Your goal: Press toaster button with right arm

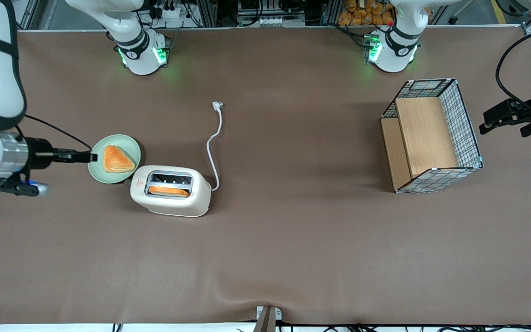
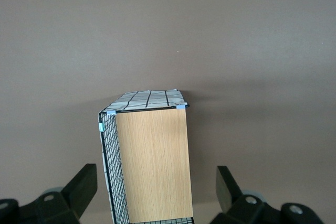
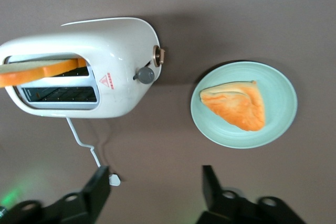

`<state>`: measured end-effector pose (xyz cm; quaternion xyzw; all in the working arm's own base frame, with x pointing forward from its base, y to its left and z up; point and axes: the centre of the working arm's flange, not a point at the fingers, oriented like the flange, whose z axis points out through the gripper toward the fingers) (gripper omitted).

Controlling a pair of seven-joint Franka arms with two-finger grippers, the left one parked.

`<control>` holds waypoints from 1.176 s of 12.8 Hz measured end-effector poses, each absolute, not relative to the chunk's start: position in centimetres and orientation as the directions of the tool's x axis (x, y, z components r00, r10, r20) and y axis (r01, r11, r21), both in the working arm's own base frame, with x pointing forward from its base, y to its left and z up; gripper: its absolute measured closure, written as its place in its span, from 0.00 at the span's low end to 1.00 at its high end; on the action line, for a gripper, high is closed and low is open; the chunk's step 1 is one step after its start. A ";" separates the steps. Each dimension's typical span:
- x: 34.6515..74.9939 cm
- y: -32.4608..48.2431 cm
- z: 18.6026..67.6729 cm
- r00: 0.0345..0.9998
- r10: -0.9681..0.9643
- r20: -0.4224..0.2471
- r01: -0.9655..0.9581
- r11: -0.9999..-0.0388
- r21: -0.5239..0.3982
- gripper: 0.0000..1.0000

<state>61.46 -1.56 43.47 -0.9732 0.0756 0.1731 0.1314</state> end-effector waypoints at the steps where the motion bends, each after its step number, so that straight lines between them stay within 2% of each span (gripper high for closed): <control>1: 61.8 -1.3 42.0 0.921 -0.101 -0.376 -0.204 -0.947 -0.246 0.42; 4: 62.5 -0.9 38.4 0.907 -0.087 -0.411 -0.212 -0.939 -0.270 0.78; 6: 63.2 -0.5 37.2 0.921 -0.062 -0.385 -0.183 -0.940 -0.287 0.99; 8: 63.6 0.2 35.7 0.927 -0.055 -0.370 -0.177 -0.935 -0.306 0.99; 15: 64.6 1.2 29.6 0.918 -0.066 -0.391 -0.215 -0.911 -0.352 0.99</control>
